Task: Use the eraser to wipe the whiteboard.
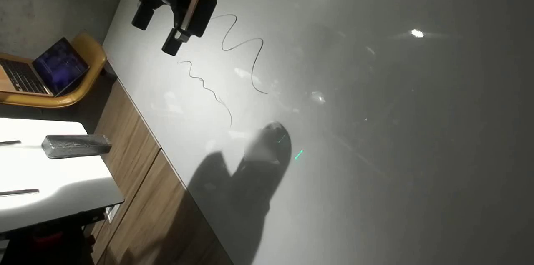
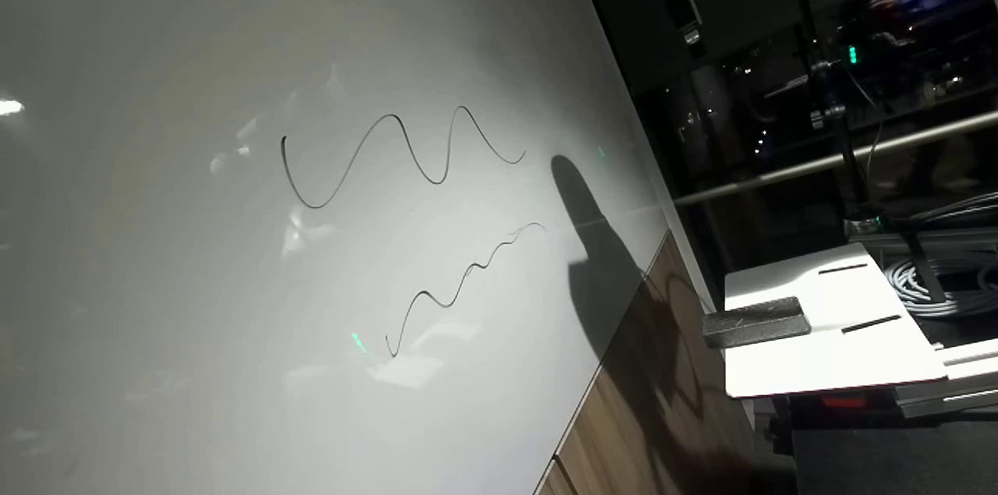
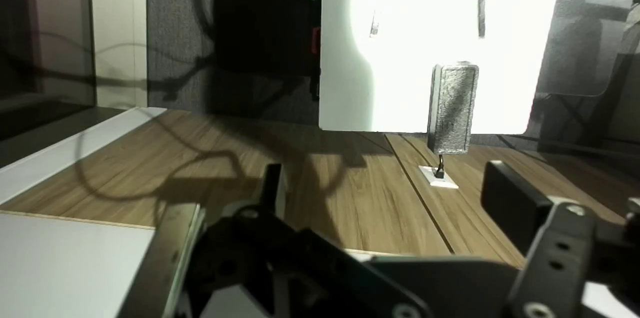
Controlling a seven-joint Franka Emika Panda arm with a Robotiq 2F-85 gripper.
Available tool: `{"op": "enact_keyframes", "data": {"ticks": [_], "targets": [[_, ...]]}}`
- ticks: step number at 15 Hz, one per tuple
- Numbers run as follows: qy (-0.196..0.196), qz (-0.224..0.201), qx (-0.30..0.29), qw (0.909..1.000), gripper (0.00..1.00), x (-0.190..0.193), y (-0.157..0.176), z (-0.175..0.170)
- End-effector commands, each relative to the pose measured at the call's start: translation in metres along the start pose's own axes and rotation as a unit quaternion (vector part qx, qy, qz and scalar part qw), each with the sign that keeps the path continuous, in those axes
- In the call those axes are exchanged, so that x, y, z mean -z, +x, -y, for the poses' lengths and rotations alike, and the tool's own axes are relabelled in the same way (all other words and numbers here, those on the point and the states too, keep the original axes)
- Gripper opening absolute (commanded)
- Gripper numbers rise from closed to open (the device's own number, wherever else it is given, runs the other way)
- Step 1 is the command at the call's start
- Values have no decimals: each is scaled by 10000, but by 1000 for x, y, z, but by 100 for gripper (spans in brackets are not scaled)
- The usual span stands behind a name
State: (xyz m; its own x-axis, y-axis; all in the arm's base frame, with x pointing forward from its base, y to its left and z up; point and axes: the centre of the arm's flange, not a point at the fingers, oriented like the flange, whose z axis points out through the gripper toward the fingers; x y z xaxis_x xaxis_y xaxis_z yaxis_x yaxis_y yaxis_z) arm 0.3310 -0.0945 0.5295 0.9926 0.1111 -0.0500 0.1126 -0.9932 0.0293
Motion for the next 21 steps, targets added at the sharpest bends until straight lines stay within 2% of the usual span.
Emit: {"op": "enact_keyframes", "data": {"ticks": [1,6,10,13,16,21], "targets": [[-58,-58,81,9999,100,-7,7,7],[-244,-457,347,9981,100,-30,42,47],[-236,-581,129,9979,100,-71,68,98],[-219,-466,134,9986,100,-107,77,142],[-88,-189,210,9996,100,-145,79,166],[-138,374,95,9992,100,-220,52,159]]}}
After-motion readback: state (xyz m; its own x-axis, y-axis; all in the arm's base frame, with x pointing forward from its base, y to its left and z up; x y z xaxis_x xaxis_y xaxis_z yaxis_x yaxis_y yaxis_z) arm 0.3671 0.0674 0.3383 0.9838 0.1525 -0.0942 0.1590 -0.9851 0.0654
